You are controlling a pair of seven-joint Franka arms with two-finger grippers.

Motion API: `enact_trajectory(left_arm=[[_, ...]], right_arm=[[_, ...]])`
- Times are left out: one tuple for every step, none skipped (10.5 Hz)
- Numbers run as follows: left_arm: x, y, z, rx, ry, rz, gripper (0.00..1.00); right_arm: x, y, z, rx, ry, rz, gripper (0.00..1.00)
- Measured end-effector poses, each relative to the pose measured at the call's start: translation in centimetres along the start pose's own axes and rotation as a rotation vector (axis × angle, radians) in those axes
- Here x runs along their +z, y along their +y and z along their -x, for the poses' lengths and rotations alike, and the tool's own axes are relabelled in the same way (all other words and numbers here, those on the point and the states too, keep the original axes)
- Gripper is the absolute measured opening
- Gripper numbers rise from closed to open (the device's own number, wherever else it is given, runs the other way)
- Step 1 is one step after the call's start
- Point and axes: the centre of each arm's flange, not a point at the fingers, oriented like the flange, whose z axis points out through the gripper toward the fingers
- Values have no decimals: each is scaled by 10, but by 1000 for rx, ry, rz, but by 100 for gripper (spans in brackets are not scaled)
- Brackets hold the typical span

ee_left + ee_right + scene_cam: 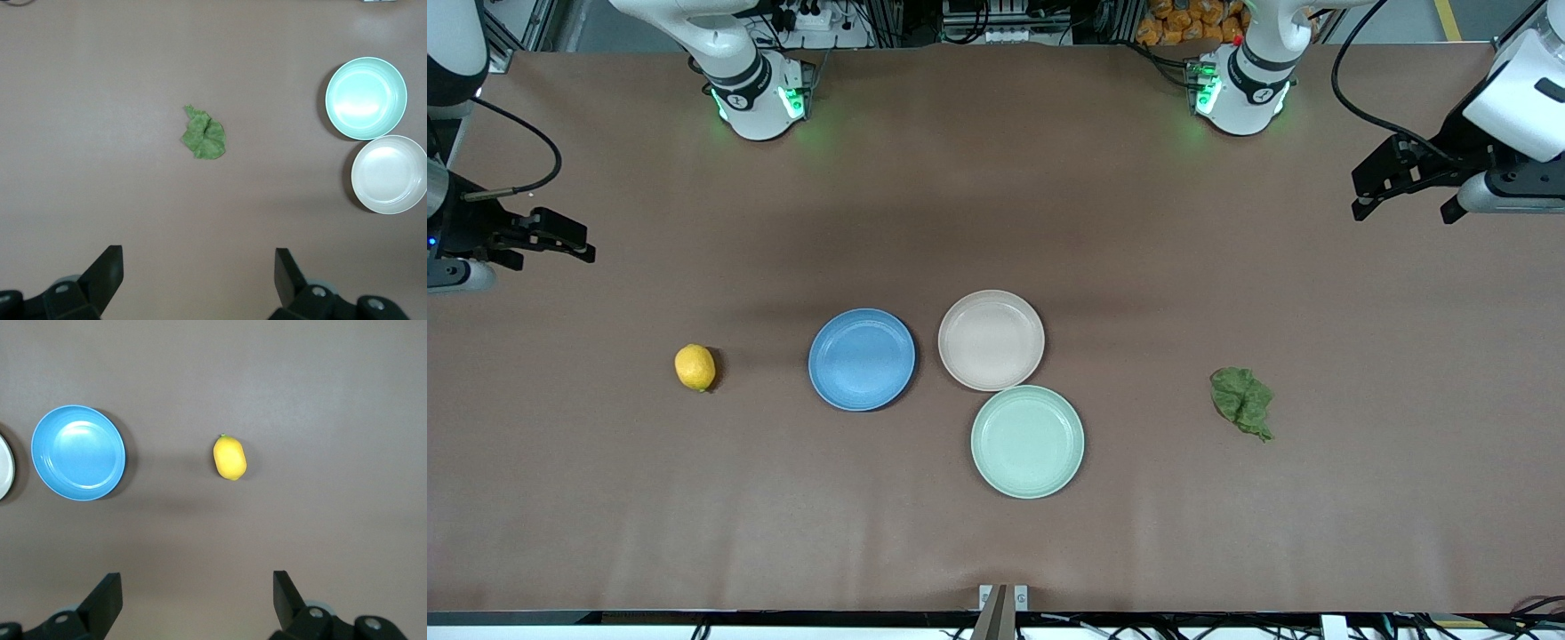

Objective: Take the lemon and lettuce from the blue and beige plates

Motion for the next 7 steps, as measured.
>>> enact_trajectory(left_arm=[[0,0,0,0,1,0,100],[0,0,0,0,1,0,100],[0,0,0,0,1,0,100],[-1,0,0,0,1,0,100],[-1,1,0,1,2,0,100],[-1,2,0,4,2,1,100],[-1,2,0,4,2,1,100]], right_arm=[[-6,0,1,0,8,1,100],[-11,-1,2,2,11,1,100],[-14,-1,2,24,15,1,100],[-17,-1,2,68,22,2,100],[-21,-3,1,105,32,2,100],[-26,-4,1,124,43,3,100],[-30,-5,0,128,53,4,100]])
